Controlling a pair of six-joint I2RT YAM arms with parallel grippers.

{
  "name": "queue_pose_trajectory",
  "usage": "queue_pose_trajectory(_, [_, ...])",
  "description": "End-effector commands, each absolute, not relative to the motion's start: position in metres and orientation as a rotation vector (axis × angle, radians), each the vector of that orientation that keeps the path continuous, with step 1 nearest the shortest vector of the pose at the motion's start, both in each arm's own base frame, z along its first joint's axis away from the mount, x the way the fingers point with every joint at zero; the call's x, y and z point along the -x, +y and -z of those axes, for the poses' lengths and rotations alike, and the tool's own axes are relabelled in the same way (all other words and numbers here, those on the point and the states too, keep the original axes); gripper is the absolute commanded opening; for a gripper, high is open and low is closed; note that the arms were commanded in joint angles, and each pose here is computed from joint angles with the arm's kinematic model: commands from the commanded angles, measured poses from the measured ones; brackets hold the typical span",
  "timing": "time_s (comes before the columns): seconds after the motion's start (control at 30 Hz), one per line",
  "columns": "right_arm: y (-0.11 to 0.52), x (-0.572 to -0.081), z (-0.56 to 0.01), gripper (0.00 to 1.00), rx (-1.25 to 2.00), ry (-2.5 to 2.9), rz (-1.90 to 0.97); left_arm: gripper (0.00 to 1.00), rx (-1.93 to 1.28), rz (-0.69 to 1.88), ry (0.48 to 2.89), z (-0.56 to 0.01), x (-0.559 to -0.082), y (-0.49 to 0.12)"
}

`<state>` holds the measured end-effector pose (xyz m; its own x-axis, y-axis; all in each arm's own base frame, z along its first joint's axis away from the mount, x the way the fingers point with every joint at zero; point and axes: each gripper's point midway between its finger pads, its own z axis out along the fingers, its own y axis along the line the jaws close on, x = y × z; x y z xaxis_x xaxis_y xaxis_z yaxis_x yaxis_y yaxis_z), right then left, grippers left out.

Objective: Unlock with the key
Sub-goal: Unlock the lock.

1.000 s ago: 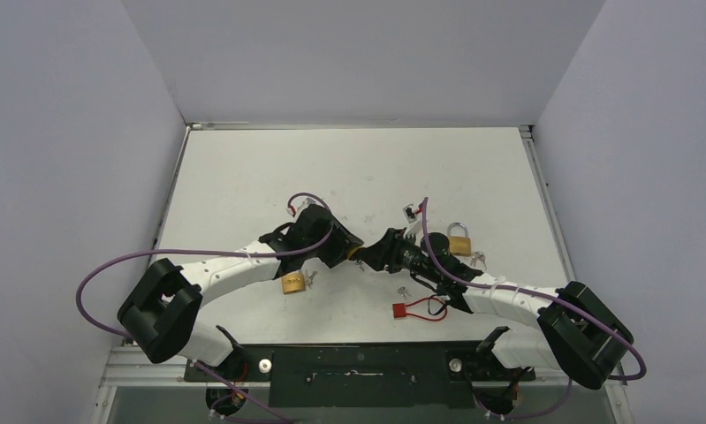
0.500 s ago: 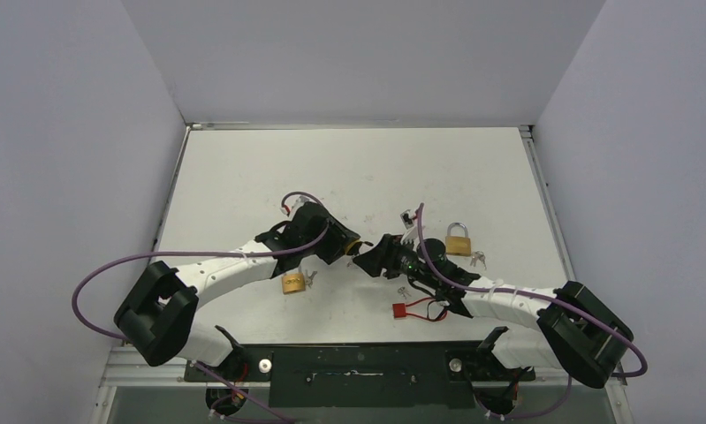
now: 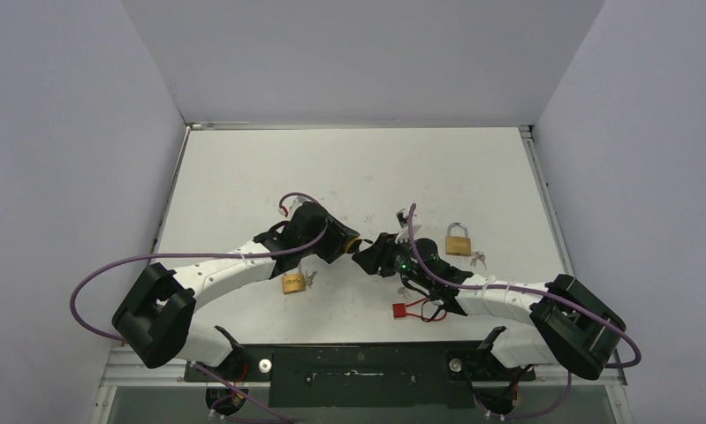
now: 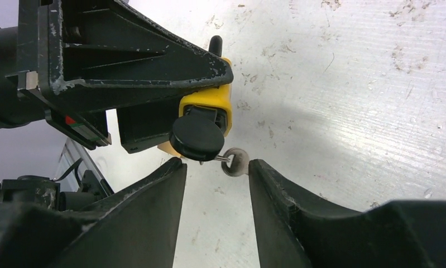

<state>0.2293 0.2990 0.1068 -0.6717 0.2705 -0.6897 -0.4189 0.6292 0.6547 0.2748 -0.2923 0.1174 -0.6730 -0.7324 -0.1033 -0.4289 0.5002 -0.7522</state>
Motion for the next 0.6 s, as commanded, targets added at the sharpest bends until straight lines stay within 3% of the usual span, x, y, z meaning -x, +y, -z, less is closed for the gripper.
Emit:
queue_pose_trajectory(0.0, [0.307, -0.243, -0.139, 0.45, 0.097, 1.922, -1.097, 0.0, 0.969, 1.134, 2.221, -0.153, -0.288, -0.3])
queue_pose_trajectory(0.23, [0.305, -0.247, -0.149, 0.26, 0.055, 1.888, -1.111, 0.0, 0.967, 1.141, 2.229, -0.153, -0.286, -0.3])
queue_pose_trajectory(0.57, [0.309, -0.249, -0.153, 0.19, 0.049, 1.869, -1.147, 0.0, 0.957, 1.16, 2.241, -0.152, -0.283, -0.302])
